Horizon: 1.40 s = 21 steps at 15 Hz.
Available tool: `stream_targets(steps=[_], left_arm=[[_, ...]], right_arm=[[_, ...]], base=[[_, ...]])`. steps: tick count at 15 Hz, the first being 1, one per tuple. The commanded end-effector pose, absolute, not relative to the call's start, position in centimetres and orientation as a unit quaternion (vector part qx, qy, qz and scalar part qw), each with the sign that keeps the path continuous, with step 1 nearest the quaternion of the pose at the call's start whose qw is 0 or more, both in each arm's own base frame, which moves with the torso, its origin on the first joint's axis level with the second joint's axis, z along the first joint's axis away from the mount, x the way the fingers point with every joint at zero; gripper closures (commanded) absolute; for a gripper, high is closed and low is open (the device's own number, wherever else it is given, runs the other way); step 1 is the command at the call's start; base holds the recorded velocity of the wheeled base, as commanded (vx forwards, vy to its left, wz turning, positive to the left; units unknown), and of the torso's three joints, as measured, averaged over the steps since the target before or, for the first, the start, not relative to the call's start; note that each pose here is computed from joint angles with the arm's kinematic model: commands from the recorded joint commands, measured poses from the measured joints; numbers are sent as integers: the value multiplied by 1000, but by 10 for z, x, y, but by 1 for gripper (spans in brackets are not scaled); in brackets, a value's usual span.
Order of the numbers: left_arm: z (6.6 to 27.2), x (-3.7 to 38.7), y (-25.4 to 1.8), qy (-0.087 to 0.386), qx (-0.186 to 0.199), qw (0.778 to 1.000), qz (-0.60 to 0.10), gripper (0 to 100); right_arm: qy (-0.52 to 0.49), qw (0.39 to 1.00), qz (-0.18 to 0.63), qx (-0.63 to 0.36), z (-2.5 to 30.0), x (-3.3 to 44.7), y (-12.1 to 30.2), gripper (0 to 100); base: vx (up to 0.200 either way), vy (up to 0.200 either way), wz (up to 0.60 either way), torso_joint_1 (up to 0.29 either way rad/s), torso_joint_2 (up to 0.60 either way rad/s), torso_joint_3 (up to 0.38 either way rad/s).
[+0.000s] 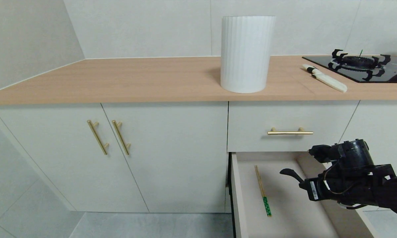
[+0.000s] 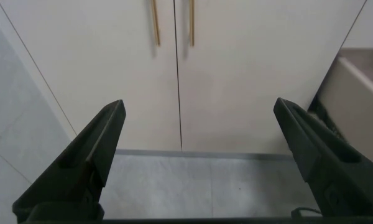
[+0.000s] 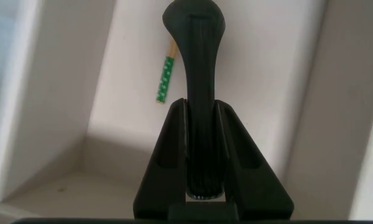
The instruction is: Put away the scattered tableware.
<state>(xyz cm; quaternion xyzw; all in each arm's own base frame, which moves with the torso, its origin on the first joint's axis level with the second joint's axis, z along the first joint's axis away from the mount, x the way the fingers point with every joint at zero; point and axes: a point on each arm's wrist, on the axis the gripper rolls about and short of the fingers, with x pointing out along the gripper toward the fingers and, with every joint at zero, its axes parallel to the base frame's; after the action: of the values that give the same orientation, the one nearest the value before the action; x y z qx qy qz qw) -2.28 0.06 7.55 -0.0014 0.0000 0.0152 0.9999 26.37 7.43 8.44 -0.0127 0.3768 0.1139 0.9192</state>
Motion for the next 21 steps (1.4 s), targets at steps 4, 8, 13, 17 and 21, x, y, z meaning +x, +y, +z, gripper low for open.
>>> stream_targets(steps=[4,8,13,17,21], left_arm=[[75,-23,1,0,-2,1000,16,0],[75,-23,1,0,-2,1000,16,0],[75,-23,1,0,-2,1000,15,0],[75,-23,1,0,-2,1000,15,0],[75,-23,1,0,-2,1000,16,0]], right_arm=[[380,918,114,-13,82,265,75,100],[375,920,115,-13,81,266,75,100],[381,920,86,-27,45,287,85,100],[366,929,57,-28,6,303,91,100],[380,923,53,-33,-25,308,94,100]], base=[[0,0,0,-55,255,183],[0,0,0,-5,16,12],[0,0,0,0,0,0],[0,0,0,0,0,0],[0,0,0,0,0,0]])
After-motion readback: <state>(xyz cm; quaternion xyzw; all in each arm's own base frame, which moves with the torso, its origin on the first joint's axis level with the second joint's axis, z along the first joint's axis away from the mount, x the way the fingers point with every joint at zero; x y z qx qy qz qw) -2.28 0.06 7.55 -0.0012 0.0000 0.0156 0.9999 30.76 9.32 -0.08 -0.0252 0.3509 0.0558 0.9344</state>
